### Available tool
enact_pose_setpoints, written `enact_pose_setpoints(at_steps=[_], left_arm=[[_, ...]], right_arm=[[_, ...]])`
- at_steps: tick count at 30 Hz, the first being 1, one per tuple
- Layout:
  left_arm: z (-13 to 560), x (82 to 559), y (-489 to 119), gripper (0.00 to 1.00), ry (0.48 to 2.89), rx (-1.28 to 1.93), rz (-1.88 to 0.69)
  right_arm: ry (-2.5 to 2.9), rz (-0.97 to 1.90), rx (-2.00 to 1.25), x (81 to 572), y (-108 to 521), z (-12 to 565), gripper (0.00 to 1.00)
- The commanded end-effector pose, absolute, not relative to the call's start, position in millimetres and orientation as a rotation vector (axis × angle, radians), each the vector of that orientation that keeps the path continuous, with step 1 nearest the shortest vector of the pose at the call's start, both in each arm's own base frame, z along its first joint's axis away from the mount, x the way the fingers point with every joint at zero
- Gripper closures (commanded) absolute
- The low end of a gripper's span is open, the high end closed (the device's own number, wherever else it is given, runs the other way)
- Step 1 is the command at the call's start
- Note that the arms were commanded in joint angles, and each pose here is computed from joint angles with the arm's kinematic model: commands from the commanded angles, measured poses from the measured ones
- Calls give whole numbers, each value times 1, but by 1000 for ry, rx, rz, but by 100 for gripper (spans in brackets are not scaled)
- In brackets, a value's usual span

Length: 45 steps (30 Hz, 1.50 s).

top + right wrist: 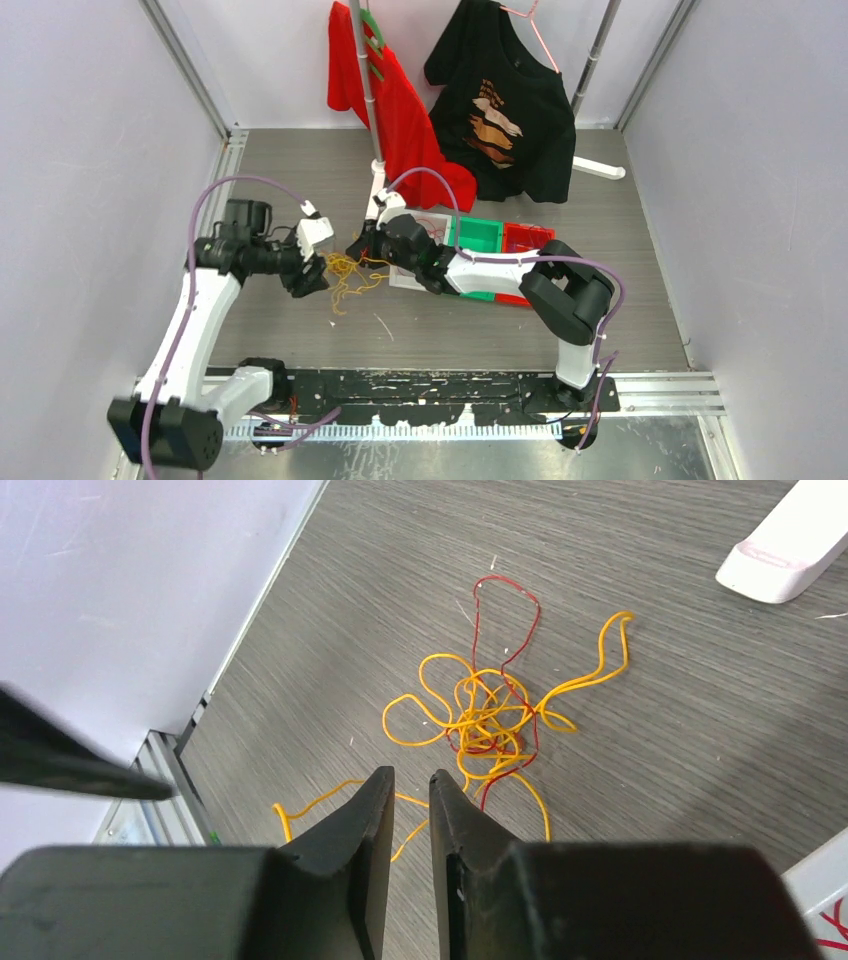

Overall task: Untangle the cables
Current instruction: Untie the cable.

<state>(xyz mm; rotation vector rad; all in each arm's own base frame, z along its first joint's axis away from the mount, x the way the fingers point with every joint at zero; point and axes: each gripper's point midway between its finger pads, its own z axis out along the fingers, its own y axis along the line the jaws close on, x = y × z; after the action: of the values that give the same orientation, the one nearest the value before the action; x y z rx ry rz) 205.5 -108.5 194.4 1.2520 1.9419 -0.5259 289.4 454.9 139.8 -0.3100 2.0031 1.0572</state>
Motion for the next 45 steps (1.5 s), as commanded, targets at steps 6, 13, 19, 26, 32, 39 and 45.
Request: enact_pose_setpoints(at_steps=[6, 13, 19, 26, 32, 39, 45], left_arm=[[162, 235, -125, 24, 1898, 1396, -682], [145, 258, -132, 41, 1866, 1383, -634], [128, 268, -128, 95, 1956, 1328, -625], [148, 278, -51, 100, 2086, 1174, -246], [166, 275, 29, 100, 2152, 923, -114], [140, 264, 63, 100, 2276, 832, -58], [117, 258, 71, 100, 2323, 804, -31]], right_arm=[[1900, 1177, -294, 283, 462, 183, 79], [1902, 1197, -299, 281, 466, 187, 81], [1897, 1216, -307, 281, 465, 198, 82], [1891, 1128, -299, 292, 445, 205, 82], [1895, 1019, -303, 297, 425, 201, 83], [1871, 932, -320, 298, 407, 219, 83], [1826, 862, -337, 298, 387, 244, 84]])
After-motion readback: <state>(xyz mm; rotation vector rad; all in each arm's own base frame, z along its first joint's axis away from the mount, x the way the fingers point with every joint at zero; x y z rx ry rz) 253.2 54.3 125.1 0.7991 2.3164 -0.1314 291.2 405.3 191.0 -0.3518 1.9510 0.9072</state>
